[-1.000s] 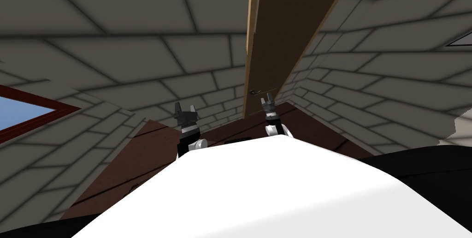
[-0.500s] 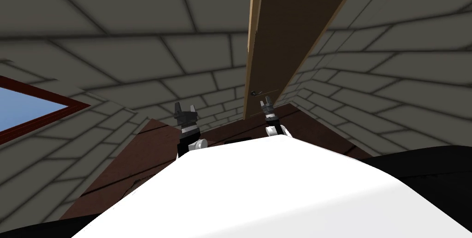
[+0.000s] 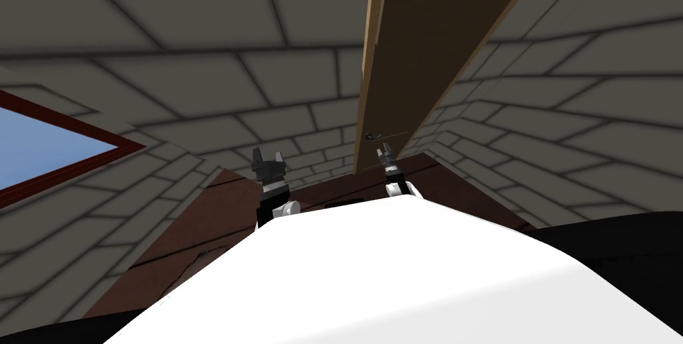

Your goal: Pull the door open

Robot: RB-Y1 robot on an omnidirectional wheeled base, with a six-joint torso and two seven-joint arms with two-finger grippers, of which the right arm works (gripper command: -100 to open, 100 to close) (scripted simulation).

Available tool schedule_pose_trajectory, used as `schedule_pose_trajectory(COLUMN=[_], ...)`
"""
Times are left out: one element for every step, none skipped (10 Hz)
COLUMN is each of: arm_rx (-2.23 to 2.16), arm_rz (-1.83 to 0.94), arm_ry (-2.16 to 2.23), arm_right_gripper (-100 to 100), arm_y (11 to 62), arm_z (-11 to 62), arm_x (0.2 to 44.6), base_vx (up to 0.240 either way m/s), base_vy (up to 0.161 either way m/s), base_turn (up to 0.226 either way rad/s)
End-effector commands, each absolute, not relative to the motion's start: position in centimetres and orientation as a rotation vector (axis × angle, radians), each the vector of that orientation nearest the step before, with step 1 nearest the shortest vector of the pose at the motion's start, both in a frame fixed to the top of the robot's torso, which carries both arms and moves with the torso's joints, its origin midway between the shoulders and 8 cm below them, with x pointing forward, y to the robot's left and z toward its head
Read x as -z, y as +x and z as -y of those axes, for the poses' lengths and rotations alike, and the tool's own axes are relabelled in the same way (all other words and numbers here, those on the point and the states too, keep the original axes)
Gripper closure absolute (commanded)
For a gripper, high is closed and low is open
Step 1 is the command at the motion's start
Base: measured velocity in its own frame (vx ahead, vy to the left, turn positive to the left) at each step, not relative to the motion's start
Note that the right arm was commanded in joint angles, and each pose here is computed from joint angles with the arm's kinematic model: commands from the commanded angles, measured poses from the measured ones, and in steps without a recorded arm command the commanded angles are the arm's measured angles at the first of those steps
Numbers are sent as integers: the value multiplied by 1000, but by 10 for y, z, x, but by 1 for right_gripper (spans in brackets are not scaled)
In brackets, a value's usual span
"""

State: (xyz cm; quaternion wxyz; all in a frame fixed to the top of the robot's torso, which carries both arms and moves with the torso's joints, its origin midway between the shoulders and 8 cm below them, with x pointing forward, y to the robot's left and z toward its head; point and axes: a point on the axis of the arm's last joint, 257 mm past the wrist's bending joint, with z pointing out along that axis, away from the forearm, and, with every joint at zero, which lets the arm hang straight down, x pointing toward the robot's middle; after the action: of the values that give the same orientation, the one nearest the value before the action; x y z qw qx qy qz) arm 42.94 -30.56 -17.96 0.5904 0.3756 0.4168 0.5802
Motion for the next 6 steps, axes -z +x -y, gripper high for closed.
schedule_pose_trajectory(arm_rx=[-1339,-1331,-1324,-1311,-1308,-1297], arm_rz=[-988,-1003,-1011,-1030,-1033,-1048], arm_ry=[895,906,918,934,940,952], arm_right_gripper=[-100,-100,-100,-100,-100,-100], arm_y=[431,434,433,435,435,437], arm_z=[309,315,316,323,324,331], arm_x=[193,202,209,221,224,233], base_vx=[35,43,37,41,30,35], base_vy=[-51,-56,-51,-60,-46,-49], base_turn=[64,116,60,88,66,97])
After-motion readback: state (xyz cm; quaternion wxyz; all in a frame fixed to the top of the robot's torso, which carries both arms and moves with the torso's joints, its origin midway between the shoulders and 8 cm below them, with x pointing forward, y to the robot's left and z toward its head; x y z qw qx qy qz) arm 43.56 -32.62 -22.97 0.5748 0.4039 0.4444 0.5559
